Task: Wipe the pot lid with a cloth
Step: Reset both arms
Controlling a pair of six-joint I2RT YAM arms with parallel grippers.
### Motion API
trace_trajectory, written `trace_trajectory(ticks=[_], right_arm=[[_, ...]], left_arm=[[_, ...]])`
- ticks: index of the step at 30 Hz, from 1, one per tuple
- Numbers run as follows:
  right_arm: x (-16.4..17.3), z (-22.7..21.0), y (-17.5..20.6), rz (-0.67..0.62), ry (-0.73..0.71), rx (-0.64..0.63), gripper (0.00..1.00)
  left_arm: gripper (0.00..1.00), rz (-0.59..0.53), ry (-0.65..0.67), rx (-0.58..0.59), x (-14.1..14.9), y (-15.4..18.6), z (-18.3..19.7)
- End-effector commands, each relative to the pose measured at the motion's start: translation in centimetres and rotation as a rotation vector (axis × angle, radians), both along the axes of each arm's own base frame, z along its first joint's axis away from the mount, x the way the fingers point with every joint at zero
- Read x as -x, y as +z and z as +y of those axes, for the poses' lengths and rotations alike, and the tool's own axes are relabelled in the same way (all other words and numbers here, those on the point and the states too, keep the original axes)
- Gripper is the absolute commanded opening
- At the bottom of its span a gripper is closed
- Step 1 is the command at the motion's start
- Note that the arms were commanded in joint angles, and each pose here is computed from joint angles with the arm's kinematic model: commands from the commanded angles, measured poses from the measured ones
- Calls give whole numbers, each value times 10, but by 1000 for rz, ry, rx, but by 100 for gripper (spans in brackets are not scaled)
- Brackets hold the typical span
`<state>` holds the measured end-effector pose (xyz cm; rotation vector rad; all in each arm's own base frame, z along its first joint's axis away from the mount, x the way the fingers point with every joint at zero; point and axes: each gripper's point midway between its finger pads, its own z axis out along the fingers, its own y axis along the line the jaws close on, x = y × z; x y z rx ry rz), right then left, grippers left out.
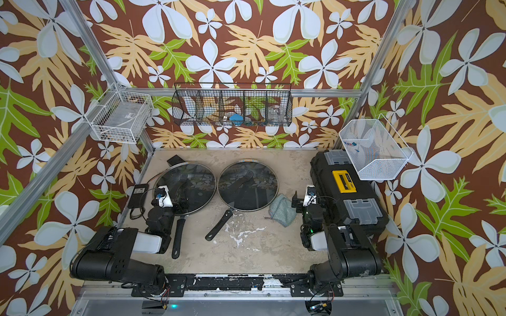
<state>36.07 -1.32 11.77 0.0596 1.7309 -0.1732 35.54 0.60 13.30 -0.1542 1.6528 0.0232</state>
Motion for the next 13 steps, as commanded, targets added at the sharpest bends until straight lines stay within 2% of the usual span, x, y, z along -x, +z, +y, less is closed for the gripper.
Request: trace_trajectory(ticks=[1, 13], right_arm=[[-2, 1, 5, -20, 4, -6, 100], [-2, 1, 6, -23, 3, -6, 100]], left_arm=[[100, -2, 1, 7, -1, 1, 0], [100, -2, -1, 5, -1, 1, 0]])
